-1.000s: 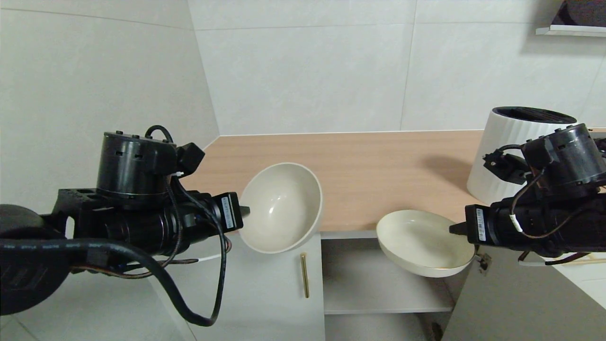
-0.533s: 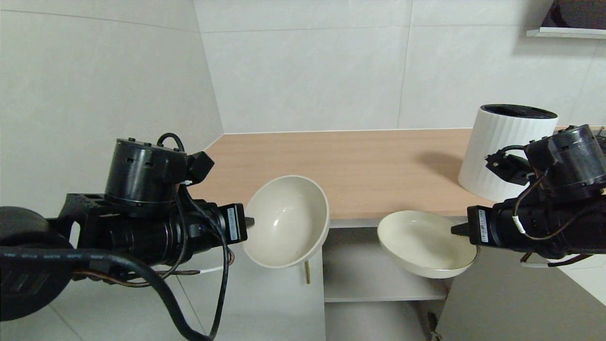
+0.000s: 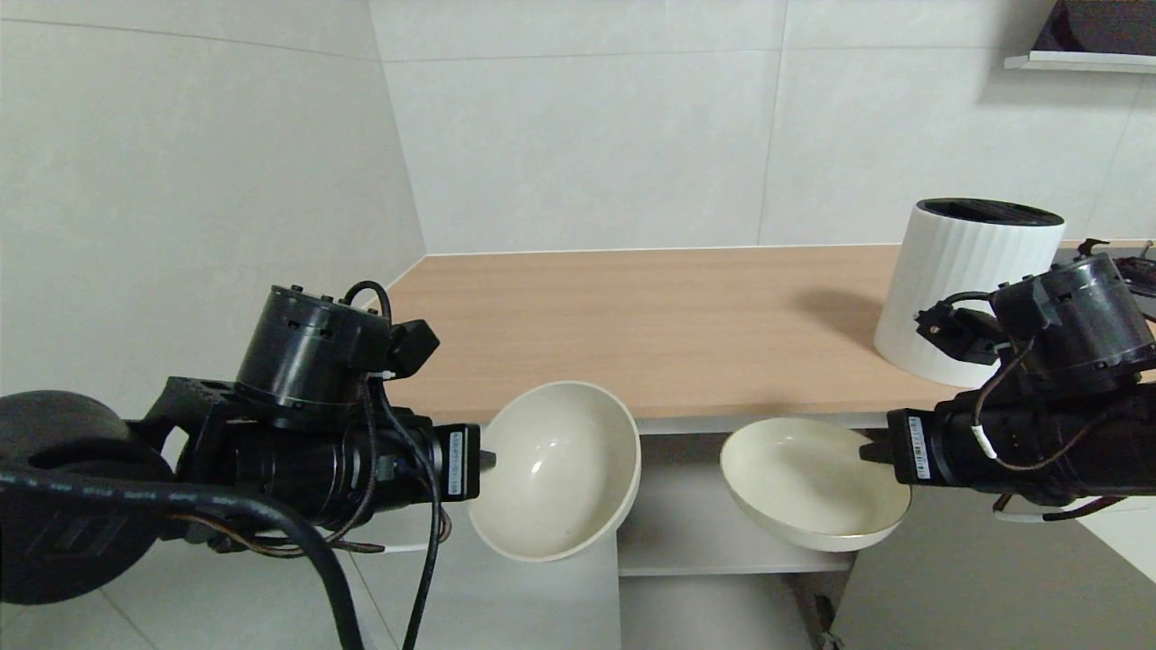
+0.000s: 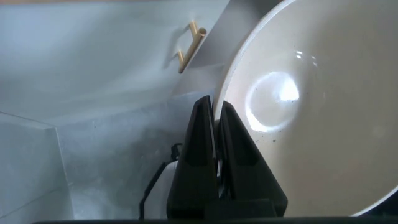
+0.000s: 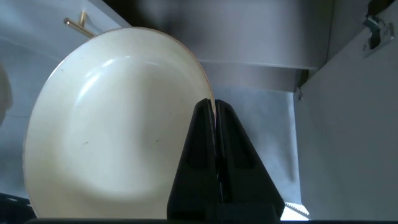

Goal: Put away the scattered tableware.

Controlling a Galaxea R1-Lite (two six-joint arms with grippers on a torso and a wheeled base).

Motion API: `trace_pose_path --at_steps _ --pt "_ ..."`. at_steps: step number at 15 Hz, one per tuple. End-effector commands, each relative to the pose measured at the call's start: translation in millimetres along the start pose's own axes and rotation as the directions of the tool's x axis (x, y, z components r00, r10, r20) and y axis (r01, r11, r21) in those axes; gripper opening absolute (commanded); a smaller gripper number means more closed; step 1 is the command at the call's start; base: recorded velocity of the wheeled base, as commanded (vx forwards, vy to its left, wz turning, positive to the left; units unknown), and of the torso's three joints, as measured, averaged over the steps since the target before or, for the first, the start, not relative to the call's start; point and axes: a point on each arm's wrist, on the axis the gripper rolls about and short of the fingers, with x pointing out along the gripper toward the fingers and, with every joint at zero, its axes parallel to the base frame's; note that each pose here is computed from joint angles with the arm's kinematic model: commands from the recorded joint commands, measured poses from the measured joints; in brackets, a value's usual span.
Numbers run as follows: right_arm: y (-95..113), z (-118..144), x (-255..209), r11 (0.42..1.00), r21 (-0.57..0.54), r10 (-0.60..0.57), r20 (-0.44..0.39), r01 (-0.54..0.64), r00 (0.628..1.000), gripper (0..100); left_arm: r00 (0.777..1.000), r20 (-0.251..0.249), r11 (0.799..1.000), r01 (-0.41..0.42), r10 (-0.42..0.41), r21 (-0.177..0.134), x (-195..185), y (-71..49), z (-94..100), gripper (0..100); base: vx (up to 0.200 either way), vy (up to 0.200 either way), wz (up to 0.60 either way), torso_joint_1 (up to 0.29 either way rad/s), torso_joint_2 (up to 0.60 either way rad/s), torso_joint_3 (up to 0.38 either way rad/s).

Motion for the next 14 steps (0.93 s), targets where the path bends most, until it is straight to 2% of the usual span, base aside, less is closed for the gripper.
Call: trace_pose_path --at_steps 1,4,14 --pt "0 -3 2 1.000 -0.004 -0.004 -0.015 0.003 1.000 0 1.000 -0.006 1.000 -0.001 0.001 0.001 3 -0.2 -0.5 0 0.000 0.000 0.00 0.000 0.00 0.000" --pt "-1 -6 4 1.000 -0.008 -0.006 -0.027 0.006 1.000 0 1.000 -0.005 1.000 0.003 -0.003 0.002 0 0.1 -1.3 0 0.000 0.000 0.00 -0.121 0.31 0.181" --pt "7 -20 11 0.999 -0.042 0.010 -0.080 -0.013 0.997 0 1.000 -0.006 1.000 0.012 -0.012 0.008 -1 -2.1 -2.6 0 0.000 0.000 0.00 -0.151 0.46 0.300"
